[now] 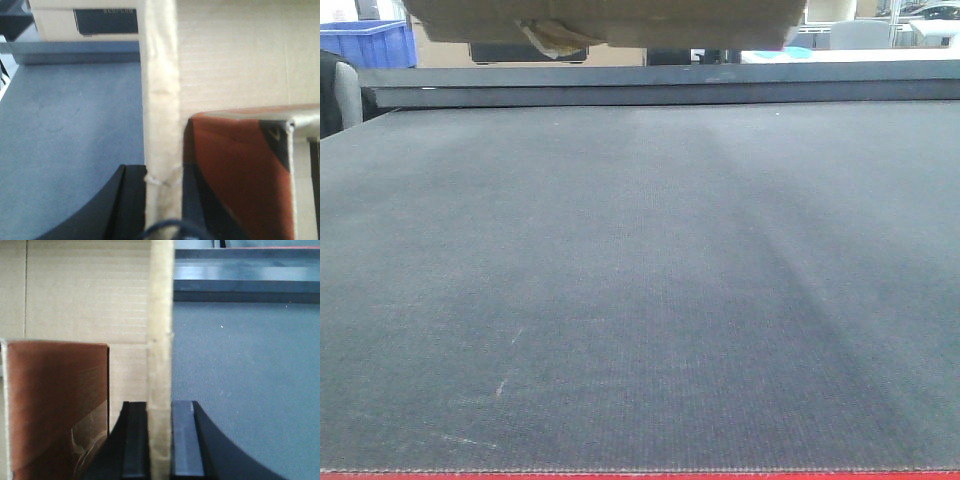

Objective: Stack two boxes on right shelf middle
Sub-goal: 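Lift the two stacked boxes off the table with both grippers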

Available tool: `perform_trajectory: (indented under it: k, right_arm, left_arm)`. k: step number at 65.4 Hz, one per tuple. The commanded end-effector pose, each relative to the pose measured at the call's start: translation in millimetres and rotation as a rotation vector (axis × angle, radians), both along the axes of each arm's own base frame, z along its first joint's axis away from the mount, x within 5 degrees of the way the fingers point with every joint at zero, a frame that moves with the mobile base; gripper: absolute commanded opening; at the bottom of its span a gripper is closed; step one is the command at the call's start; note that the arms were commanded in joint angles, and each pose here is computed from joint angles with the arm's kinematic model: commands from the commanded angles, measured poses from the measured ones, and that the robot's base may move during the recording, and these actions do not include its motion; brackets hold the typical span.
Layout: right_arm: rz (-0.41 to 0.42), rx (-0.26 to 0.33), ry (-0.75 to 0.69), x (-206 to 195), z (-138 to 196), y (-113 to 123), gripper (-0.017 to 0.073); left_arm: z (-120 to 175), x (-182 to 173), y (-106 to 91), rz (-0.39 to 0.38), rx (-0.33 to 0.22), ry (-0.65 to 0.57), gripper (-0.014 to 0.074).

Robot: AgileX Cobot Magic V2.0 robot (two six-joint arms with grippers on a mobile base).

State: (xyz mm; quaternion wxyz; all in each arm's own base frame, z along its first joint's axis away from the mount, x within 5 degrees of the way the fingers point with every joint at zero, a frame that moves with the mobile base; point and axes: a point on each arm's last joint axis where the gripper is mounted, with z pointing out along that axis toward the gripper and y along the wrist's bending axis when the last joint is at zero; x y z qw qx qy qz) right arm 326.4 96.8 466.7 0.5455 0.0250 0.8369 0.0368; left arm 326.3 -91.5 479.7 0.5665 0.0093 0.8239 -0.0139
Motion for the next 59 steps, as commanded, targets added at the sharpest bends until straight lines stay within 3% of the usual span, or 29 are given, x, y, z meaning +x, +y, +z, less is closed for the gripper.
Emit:
perform_trajectory:
  k: [1,9,28,39,45,59]
  right_arm:
    - [0.002,-0.011,-0.072,-2,12,-3,-0.0151]
    - [0.001,-0.012,-0.072,-2,12,-3,-0.0151]
    - [0.015,-0.004,-0.106,-1,15,-2,-0.0151]
    - [0.022,-0.001,-0.12,0,16,-2,-0.0151]
    - [0.031,0.003,-0.14,0,18,-1,-0.0151]
    - [0.042,0.008,-0.163,1,20,0,-0.0151]
  left_arm:
    - [19,-5,7.7,0.012,-0.063,-0.109,-0.0111]
    - [20,-3,17.2,0.04,-0.065,-0.115,-0.0111]
    - [20,-4,17.7,0.044,-0.056,-0.115,-0.0111]
    - [20,-3,18.6,0.048,-0.036,-0.12,-0.0111]
    - [22,-4,18.5,0.032,0.004,-0.128,-0.0111]
    - [22,-4,18.5,0.031,0.006,-0.128,-0.0111]
